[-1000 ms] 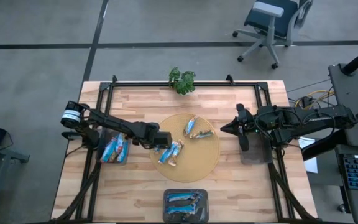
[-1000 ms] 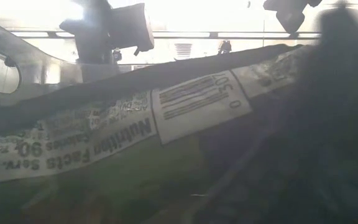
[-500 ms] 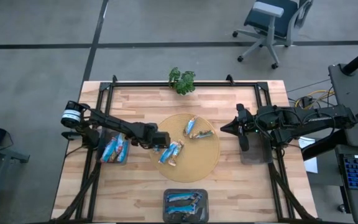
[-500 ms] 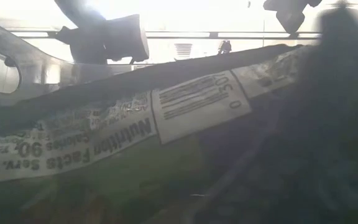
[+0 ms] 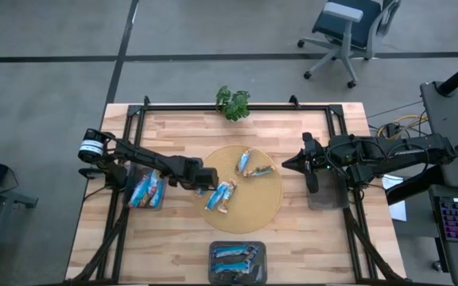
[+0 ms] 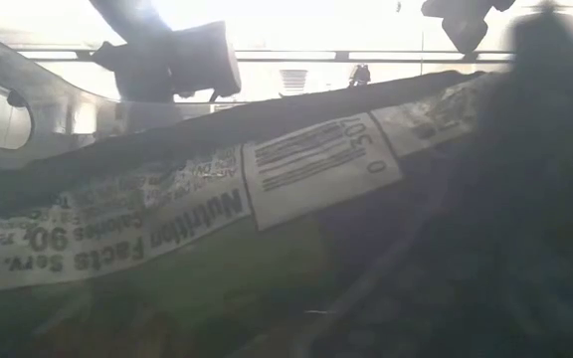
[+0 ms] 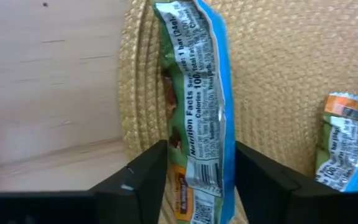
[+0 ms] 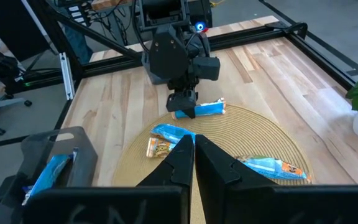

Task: Pick and place Granola Bars by type
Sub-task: Put the yellow granola bar into the top right bin

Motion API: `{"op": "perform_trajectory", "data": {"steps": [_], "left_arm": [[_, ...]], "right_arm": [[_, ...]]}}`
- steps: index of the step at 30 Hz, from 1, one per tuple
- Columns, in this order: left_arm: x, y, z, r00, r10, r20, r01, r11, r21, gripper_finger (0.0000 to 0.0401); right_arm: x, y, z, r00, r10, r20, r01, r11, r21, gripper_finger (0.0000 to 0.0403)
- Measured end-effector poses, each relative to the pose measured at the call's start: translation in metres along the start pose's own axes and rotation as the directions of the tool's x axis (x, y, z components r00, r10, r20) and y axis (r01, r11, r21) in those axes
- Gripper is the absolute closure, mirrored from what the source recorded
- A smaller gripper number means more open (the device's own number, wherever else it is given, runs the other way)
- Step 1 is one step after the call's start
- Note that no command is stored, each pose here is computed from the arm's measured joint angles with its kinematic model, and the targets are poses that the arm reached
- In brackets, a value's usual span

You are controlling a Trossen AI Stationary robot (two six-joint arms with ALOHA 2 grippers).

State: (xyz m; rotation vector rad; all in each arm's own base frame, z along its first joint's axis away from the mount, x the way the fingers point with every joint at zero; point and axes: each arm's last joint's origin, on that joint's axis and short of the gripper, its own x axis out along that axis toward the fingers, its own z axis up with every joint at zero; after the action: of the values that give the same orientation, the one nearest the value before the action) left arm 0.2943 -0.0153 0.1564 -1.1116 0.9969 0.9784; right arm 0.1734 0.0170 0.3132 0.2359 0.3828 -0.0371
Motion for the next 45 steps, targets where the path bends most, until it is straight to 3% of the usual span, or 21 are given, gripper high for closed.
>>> {"op": "perform_trajectory", "data": {"steps": [17,24,29,33,37,40,45], "left_arm": [[-0.004,-0.002,0.002,1.0,-0.004,-0.031,0.005,0.999,0.04,0.0343],[-0.025,-0.019,0.011,0.999,-0.016,-0.03,0.019,0.993,0.114,0.0351],[-0.052,-0.042,0.022,0.996,-0.088,0.004,0.085,0.975,0.204,0.0352],[-0.085,-0.068,0.032,0.974,-0.211,0.08,0.177,0.933,0.312,0.0352],[-0.128,-0.092,0.043,0.919,-0.347,0.186,0.237,0.864,0.444,0.0352],[-0.159,-0.106,0.05,0.854,-0.457,0.248,0.264,0.792,0.55,0.0351],[-0.195,-0.125,0.058,0.706,-0.642,0.298,0.322,0.666,0.673,0.0351]], "right_arm": [[0.0,0.0,0.0,1.0,-0.001,0.0,0.001,1.0,-0.011,0.0394],[0.0,0.0,0.0,1.0,-0.002,0.0,0.002,1.0,-0.018,0.0394],[0.0,0.0,0.0,1.0,-0.001,0.001,0.001,1.0,-0.018,0.0394],[-0.004,0.0,0.001,1.0,0.003,0.015,-0.003,1.0,-0.016,0.0394],[-0.013,0.0,0.003,0.999,0.013,0.051,-0.012,1.0,-0.017,0.0394],[-0.023,-0.001,0.005,0.996,0.014,0.088,-0.012,1.0,-0.024,0.0394],[-0.038,-0.002,0.008,0.989,0.029,0.147,-0.026,0.999,-0.023,0.0394]]}}
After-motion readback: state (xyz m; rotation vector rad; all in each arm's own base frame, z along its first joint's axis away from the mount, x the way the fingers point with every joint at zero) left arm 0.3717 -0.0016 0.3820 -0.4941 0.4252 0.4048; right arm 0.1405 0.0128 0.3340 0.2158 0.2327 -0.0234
